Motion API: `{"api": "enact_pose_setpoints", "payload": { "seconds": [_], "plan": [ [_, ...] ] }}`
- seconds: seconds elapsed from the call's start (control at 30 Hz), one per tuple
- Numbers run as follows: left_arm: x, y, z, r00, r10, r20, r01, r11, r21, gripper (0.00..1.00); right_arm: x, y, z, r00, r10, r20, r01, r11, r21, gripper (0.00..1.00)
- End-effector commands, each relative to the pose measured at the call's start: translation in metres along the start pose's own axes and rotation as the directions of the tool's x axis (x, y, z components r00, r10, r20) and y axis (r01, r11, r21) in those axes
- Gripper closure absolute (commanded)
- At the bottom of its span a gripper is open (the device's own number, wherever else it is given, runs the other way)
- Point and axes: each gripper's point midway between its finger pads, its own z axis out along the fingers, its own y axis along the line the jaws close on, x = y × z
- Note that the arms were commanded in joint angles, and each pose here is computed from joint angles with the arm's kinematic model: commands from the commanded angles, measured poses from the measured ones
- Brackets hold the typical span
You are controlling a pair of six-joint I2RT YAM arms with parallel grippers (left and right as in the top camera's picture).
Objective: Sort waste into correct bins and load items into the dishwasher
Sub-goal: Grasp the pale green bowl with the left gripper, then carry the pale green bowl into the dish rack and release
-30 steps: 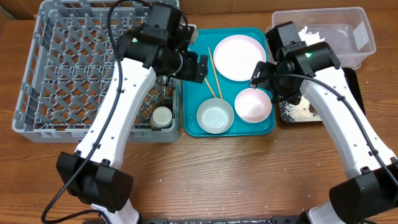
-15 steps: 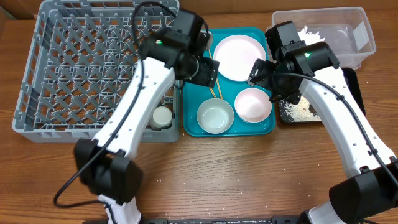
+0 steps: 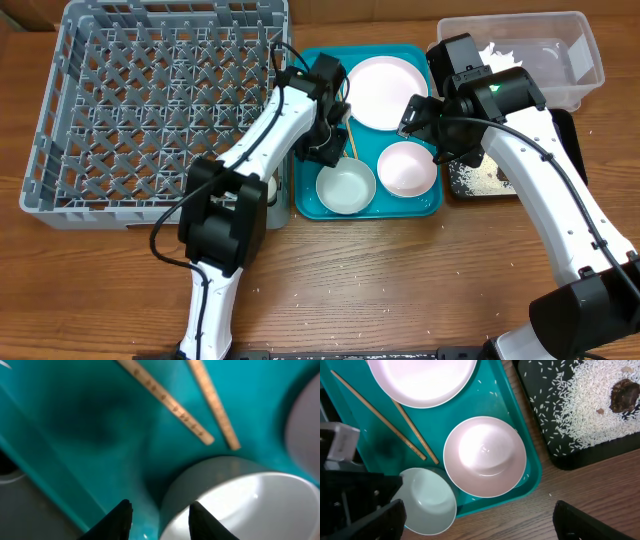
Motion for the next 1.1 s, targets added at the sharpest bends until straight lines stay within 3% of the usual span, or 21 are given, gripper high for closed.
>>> {"api": "enact_pose_setpoints", "payload": {
  "seconds": [0.0,0.1,0.27,0.33,0.63,0.77,0.97,1.07],
  "plan": [
    [0.003,-0.004,0.006,0.999,0.036,-0.020,-0.036,0.999,0.010,0.62,-0.003,-0.003,-0.001,1.000,0.011,0.015,-0.011,1.000,0.003,0.05],
    [0.003,-0.005,0.006,0.998,0.053,-0.020,-0.052,0.998,0.019,0.65,-0.003,-0.003,-0.001,1.000,0.011,0.015,-0.011,1.000,0.003,0.05],
    [0.004,-0.006,0.006,0.998,0.052,-0.023,-0.052,0.998,0.023,0.92,-0.003,-0.003,-0.001,1.000,0.011,0.014,-0.011,1.000,0.003,0.05],
    [0.007,-0.005,0.006,0.998,0.060,-0.036,-0.060,0.998,0.019,0.95,-0.003,-0.003,-0.001,1.000,0.011,0.014,-0.011,1.000,0.003,0.05],
    [0.015,-0.004,0.006,0.995,0.078,-0.067,-0.076,0.997,0.020,0.96,-0.003,-0.003,-0.001,1.000,0.011,0.013,-0.011,1.000,0.004,0.05],
    [0.011,-0.001,-0.007,0.997,0.065,-0.047,-0.065,0.998,0.015,0.96,-0.003,-0.003,-0.001,1.000,0.011,0.014,-0.011,1.000,0.004,0.00],
    [-0.018,0.023,-0.091,0.985,-0.021,0.171,0.039,0.994,-0.106,0.96,-0.003,-0.003,-0.001,1.000,0.011,0.014,-0.011,1.000,0.003,0.00],
    [-0.033,0.052,-0.142,0.939,-0.043,0.341,0.138,0.956,-0.260,0.96,-0.003,-0.003,-0.001,1.000,0.011,0.014,-0.011,1.000,0.003,0.00]
  ]
}}
